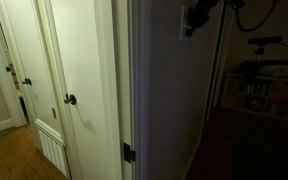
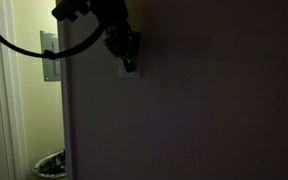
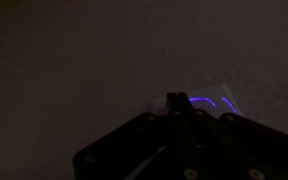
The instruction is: Turn on the right switch
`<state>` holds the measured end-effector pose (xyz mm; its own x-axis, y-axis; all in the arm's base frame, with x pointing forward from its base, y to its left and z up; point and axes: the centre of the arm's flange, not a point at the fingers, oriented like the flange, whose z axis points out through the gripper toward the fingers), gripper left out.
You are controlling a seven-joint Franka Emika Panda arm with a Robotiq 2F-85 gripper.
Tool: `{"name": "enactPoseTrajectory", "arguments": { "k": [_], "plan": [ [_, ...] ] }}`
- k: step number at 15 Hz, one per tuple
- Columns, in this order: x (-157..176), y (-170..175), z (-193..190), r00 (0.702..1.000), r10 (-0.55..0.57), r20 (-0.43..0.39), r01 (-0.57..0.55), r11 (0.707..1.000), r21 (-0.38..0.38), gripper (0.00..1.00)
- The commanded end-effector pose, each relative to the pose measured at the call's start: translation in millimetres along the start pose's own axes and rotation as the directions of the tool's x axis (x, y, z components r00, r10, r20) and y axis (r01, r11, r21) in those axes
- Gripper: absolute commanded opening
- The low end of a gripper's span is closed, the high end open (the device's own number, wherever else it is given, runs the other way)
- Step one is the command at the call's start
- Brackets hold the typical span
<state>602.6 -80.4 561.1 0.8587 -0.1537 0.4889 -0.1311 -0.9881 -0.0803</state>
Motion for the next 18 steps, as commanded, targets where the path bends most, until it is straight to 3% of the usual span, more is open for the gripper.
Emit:
{"name": "enactPoseTrajectory", "arguments": {
  "k": [1, 18],
  "plan": [
    [7.9, -4.4, -19.9, 1.000, -0.009, -0.021, 0.009, 1.000, 0.013, 0.05],
    [19.0, -13.2, -43.4, 0.998, 0.006, -0.055, -0.004, 0.999, 0.040, 0.05]
  ]
}}
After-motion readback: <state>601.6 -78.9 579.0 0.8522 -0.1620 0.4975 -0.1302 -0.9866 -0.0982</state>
